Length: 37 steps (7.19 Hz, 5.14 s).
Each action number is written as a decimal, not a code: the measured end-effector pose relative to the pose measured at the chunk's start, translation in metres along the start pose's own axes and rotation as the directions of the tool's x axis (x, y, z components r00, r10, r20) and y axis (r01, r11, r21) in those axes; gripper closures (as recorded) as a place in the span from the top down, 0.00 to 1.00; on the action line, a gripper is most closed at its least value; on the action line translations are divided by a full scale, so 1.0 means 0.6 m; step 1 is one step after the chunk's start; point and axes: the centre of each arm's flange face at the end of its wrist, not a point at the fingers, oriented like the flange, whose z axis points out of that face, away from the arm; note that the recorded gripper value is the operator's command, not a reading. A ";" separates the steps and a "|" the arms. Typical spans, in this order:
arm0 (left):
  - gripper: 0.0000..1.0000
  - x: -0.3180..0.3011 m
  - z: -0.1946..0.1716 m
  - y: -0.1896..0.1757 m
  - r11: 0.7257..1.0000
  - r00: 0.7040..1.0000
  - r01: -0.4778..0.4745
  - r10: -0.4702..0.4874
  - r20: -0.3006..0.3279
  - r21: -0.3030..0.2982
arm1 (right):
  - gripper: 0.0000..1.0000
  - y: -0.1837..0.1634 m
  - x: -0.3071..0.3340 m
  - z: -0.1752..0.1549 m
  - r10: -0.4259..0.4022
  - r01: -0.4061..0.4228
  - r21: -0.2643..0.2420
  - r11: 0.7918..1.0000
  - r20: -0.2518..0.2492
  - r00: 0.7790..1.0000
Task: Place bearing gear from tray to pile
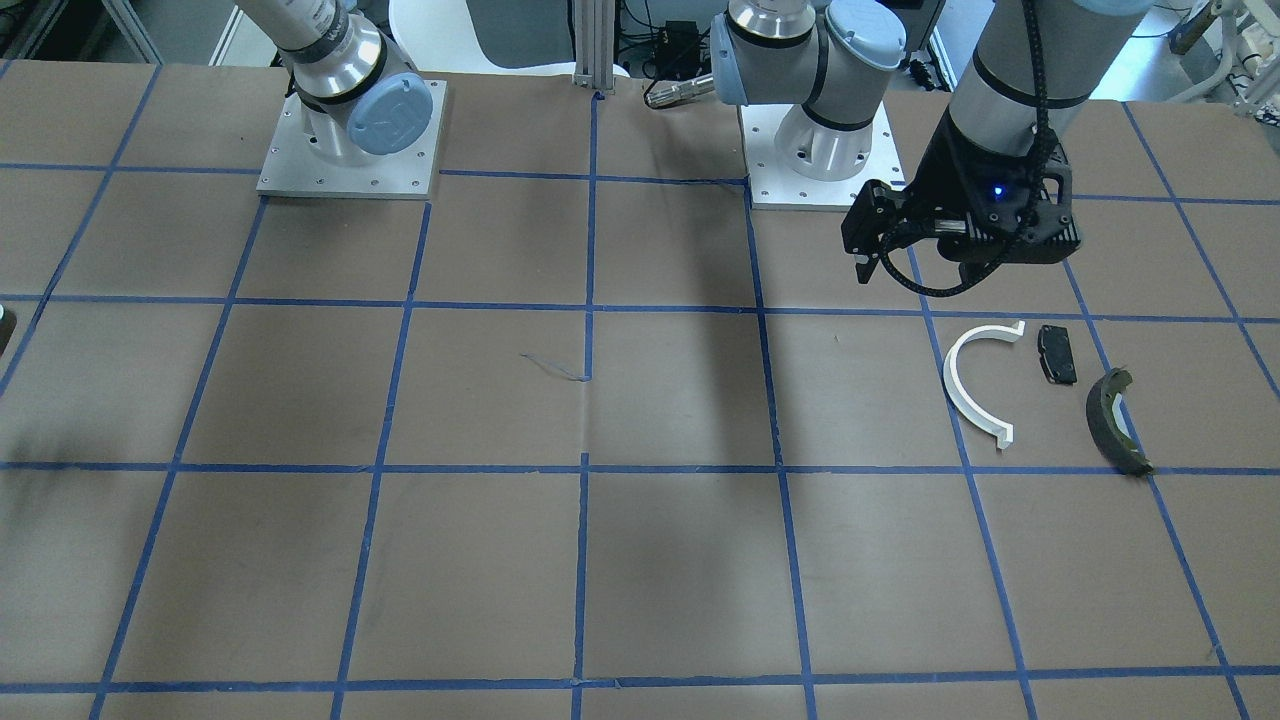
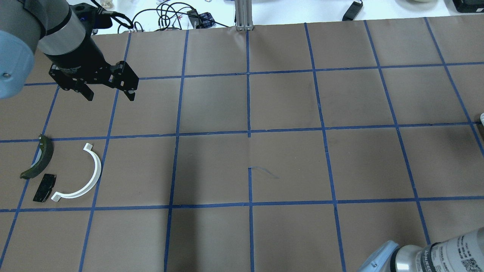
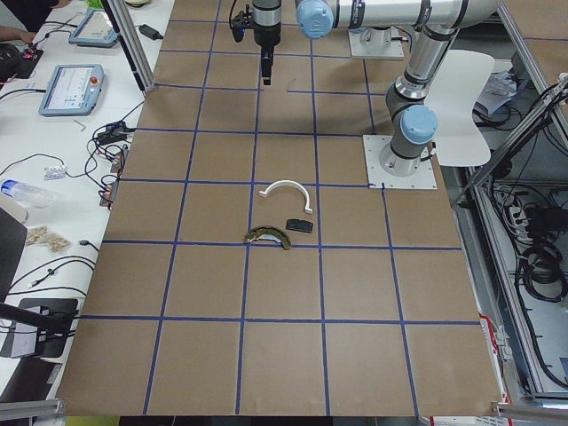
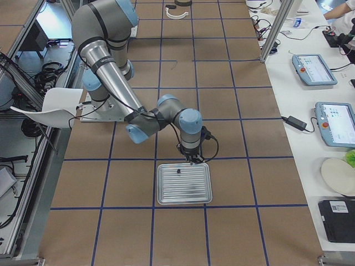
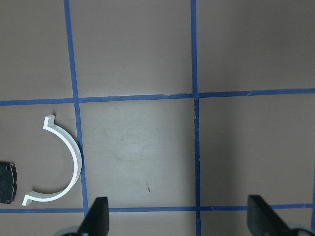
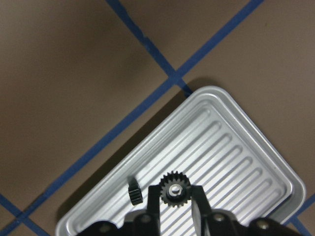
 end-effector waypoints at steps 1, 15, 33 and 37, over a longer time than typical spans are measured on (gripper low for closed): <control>1.00 0.000 0.001 -0.001 1.000 1.000 0.000 0.000 -0.001 0.000 | 0.11 -0.095 -0.045 -0.041 0.057 -0.057 0.009 0.998 -0.002 0.998; 1.00 0.014 0.009 0.008 1.000 0.999 0.003 -0.003 -0.032 -0.010 | 1.00 -0.864 -0.832 0.021 0.705 -0.711 0.058 0.701 0.096 0.702; 0.98 0.432 0.469 -0.024 0.990 0.986 -0.139 0.135 -0.098 -0.036 | 0.64 0.191 -0.029 0.168 -0.125 0.114 0.122 0.986 0.092 0.988; 0.83 0.446 0.492 -0.015 0.985 0.983 -0.164 0.159 -0.094 -0.053 | 0.47 0.193 -0.025 0.194 -0.112 0.100 0.160 0.982 0.067 0.991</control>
